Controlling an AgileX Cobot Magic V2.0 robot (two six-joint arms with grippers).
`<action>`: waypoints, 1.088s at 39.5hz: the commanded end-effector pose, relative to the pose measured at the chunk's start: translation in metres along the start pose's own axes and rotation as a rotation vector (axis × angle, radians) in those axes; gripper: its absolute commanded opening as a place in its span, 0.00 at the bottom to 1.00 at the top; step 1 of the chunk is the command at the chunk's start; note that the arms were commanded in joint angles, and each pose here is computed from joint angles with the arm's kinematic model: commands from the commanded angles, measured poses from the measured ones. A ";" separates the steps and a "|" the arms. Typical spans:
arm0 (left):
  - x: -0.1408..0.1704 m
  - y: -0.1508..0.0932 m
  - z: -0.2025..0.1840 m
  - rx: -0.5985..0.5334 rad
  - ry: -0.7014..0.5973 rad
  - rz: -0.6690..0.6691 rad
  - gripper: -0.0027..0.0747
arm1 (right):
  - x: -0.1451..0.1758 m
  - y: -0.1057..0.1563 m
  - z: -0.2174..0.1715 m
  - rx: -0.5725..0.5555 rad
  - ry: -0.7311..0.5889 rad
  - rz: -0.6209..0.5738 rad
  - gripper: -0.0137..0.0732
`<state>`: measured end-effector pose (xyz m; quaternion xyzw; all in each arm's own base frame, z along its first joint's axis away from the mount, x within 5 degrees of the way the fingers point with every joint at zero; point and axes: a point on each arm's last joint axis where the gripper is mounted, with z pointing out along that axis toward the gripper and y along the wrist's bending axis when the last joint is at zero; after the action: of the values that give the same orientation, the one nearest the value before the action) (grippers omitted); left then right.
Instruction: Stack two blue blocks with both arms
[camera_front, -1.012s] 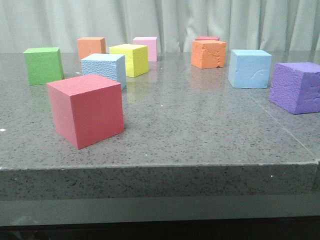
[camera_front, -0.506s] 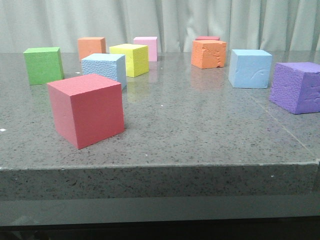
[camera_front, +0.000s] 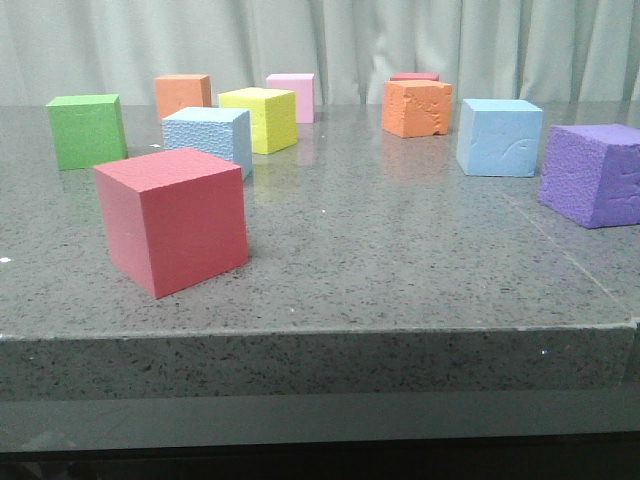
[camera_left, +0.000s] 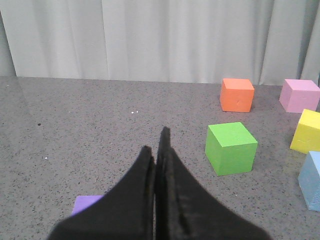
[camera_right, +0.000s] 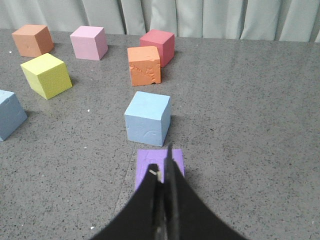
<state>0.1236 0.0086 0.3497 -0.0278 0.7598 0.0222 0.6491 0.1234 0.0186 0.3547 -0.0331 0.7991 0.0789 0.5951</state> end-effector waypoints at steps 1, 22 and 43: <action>-0.019 0.000 -0.003 0.001 -0.119 -0.011 0.01 | -0.021 0.000 -0.004 0.010 -0.131 -0.007 0.11; -0.021 0.000 -0.003 0.002 -0.145 -0.011 0.91 | -0.024 0.000 -0.005 0.014 -0.166 -0.007 0.91; -0.023 0.000 -0.003 0.002 -0.168 -0.011 0.78 | -0.049 0.000 0.020 0.001 -0.171 0.047 0.90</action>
<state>0.1243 0.0085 0.3544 -0.0268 0.7427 0.0225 0.6687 0.1424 0.0201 0.3700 -0.0162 0.7766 0.0924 0.6230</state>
